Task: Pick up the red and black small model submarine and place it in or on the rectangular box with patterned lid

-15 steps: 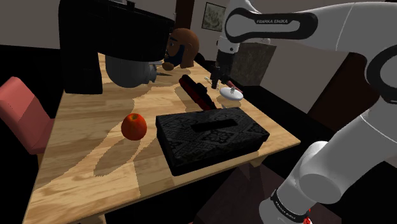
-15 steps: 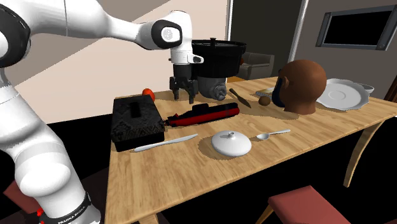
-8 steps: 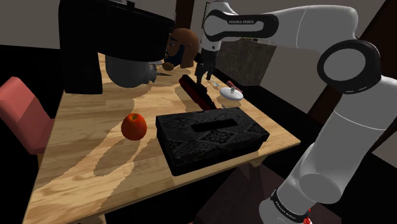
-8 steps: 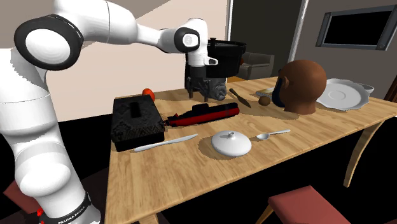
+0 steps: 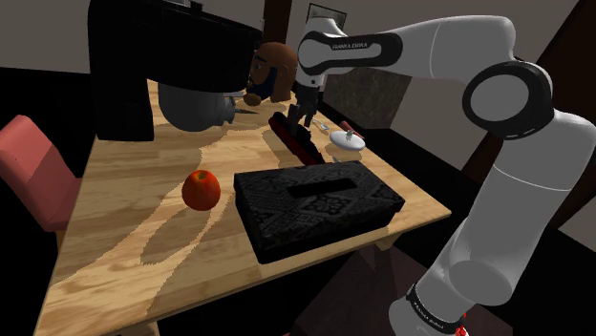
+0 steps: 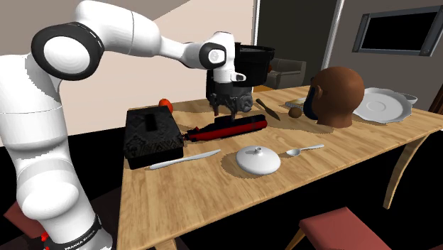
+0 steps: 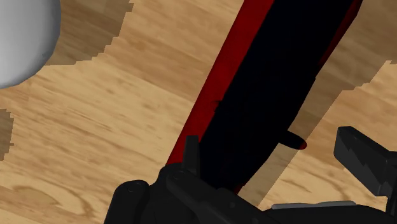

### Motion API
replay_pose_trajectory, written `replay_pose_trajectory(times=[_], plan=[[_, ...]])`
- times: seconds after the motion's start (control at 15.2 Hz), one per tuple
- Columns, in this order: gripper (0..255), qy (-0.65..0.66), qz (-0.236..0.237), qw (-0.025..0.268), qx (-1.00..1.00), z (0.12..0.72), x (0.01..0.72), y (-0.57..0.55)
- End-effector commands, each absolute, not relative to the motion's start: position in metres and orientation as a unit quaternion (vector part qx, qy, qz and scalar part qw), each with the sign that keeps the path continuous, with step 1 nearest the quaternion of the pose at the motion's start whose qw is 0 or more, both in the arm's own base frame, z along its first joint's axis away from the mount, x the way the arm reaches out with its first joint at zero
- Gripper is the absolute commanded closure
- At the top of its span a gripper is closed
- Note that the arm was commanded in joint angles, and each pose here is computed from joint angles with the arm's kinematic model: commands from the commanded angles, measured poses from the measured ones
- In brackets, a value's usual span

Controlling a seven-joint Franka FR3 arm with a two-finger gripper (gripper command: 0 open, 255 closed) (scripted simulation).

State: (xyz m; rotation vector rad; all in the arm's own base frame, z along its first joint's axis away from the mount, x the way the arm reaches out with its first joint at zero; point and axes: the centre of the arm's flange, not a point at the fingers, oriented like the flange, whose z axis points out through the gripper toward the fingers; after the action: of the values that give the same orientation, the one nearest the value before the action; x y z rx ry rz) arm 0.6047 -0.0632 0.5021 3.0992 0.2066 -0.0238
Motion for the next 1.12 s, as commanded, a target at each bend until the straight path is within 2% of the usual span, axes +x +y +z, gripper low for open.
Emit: replay_pose_trajectory(times=[0.0, 0.46, 0.53, 1.06], plan=[[0, 0.067, -0.007, 0.018, 0.998, 0.495, 0.6036, -0.0648], [0, 0.067, -0.007, 0.018, 0.998, 0.4951, 0.6037, -0.0648], [255, 0.067, -0.007, 0.018, 0.998, 0.4951, 0.6037, -0.0648], [255, 0.067, -0.007, 0.018, 0.998, 0.4952, 0.6038, -0.0649]])
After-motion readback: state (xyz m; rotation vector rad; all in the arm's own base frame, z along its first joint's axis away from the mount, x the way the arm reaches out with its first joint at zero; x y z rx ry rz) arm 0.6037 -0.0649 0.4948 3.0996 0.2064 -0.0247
